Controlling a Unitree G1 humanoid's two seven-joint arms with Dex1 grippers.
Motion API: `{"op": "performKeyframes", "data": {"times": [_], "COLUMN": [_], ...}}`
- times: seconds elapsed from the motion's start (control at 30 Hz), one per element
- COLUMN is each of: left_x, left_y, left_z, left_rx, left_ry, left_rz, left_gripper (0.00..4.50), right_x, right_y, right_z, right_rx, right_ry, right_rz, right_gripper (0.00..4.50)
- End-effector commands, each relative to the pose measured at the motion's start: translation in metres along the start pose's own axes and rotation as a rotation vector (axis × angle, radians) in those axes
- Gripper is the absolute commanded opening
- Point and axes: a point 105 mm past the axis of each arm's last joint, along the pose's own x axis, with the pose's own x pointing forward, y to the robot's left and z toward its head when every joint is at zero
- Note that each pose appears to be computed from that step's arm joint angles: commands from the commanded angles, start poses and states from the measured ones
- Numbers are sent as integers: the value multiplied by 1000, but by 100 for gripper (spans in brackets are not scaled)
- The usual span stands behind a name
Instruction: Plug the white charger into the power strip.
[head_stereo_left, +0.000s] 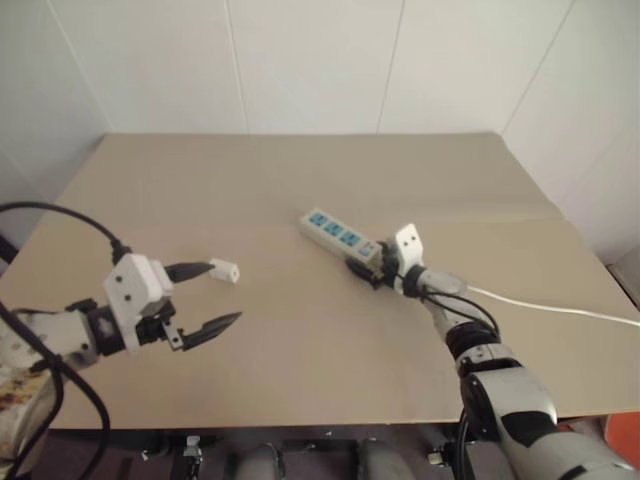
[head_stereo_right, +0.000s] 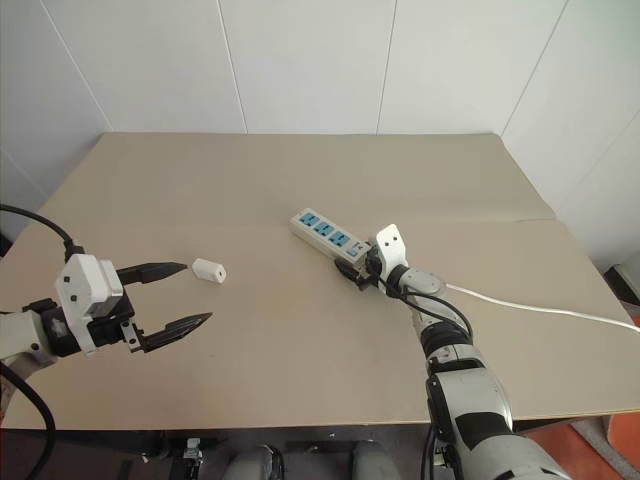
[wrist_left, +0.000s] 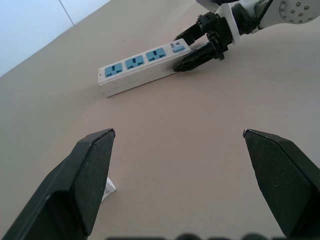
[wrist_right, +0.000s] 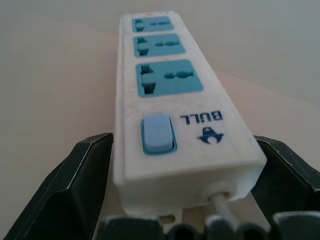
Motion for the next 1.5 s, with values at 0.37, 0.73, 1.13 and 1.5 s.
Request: {"op": "performKeyframes", "data": {"times": [0.37, 0.73, 1.13, 1.5], "left_x": [-2, -2, -2, 11], "left_y": [-2, -5, 15, 59], "left_z": [11, 11, 13, 3], "left_rx": [52, 47, 86, 121], "left_ry": [-11, -8, -1, 127], "left_rz": [-1, -7, -76, -91], "left_gripper": [450, 450, 450, 450], "right_x": [16, 10, -36, -62], "right_y": [12, 19, 67, 90], "right_z": [7, -8, 11, 3], "right_rx": [6, 67, -117, -307], "right_ry": [-21, -47, -104, -18], "right_rz": [15, 29, 545, 748], "right_gripper": [447, 342, 342, 342]}}
